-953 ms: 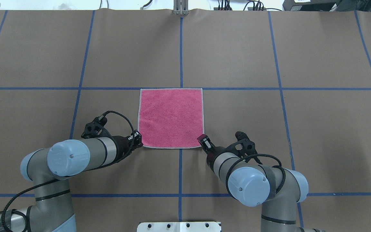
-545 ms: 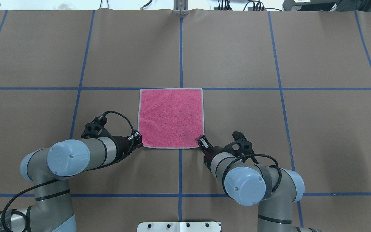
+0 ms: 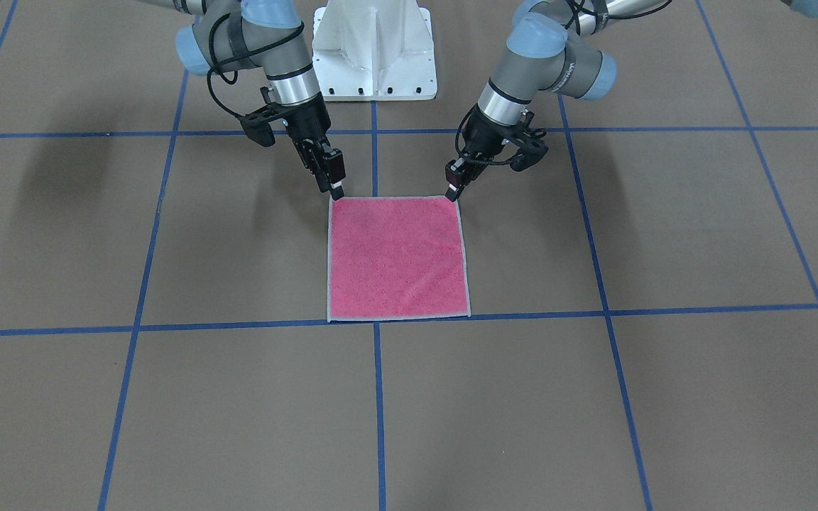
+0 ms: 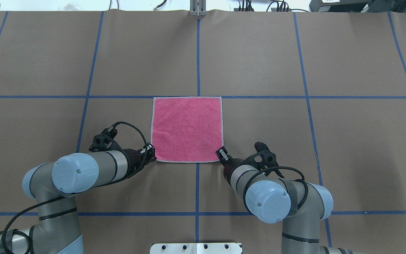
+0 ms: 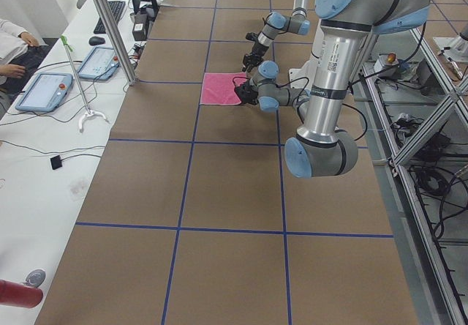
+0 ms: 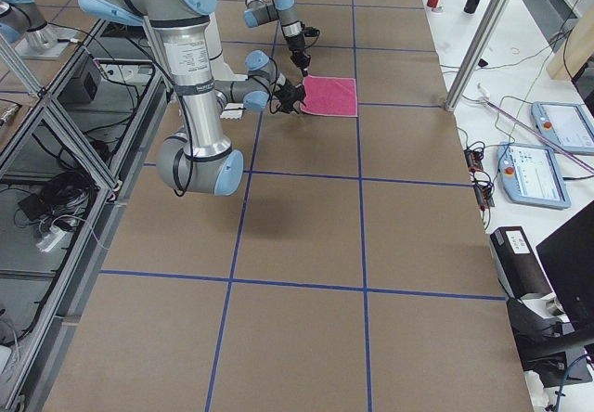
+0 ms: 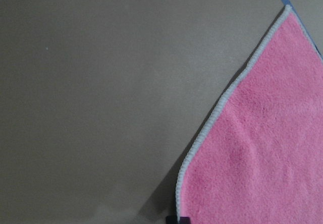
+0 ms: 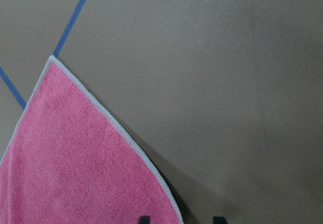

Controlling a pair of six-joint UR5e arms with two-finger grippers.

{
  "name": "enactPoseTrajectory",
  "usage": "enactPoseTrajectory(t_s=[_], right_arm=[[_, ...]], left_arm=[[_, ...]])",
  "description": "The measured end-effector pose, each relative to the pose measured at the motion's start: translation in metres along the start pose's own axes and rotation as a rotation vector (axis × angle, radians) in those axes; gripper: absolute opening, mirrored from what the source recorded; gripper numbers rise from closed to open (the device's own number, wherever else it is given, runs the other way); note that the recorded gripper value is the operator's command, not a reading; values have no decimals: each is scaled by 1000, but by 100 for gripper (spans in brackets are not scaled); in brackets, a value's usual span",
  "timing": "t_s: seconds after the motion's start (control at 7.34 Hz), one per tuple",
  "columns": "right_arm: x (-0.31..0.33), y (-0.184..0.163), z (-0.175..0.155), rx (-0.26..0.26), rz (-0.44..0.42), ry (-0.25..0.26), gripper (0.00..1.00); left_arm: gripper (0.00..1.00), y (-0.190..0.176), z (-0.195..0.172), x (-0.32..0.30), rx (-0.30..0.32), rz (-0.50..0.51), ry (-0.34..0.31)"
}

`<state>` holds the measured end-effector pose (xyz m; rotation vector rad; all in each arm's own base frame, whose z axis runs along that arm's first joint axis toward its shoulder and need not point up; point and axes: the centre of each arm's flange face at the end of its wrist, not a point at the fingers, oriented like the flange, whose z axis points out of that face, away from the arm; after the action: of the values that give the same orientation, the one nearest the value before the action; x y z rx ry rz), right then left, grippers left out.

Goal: Fold towel twice with both arms
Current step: 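Lower both grippers onto the near towel corners and close them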

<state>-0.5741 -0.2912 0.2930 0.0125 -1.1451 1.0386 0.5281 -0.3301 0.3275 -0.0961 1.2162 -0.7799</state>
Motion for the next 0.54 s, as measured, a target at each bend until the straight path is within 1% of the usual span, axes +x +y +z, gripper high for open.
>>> enactPoseTrajectory(t_s=[0.54], right_arm=[[-3,-4,2,7,-6,-3,48]], left_arm=[[0,0,1,0,1,0,-1]])
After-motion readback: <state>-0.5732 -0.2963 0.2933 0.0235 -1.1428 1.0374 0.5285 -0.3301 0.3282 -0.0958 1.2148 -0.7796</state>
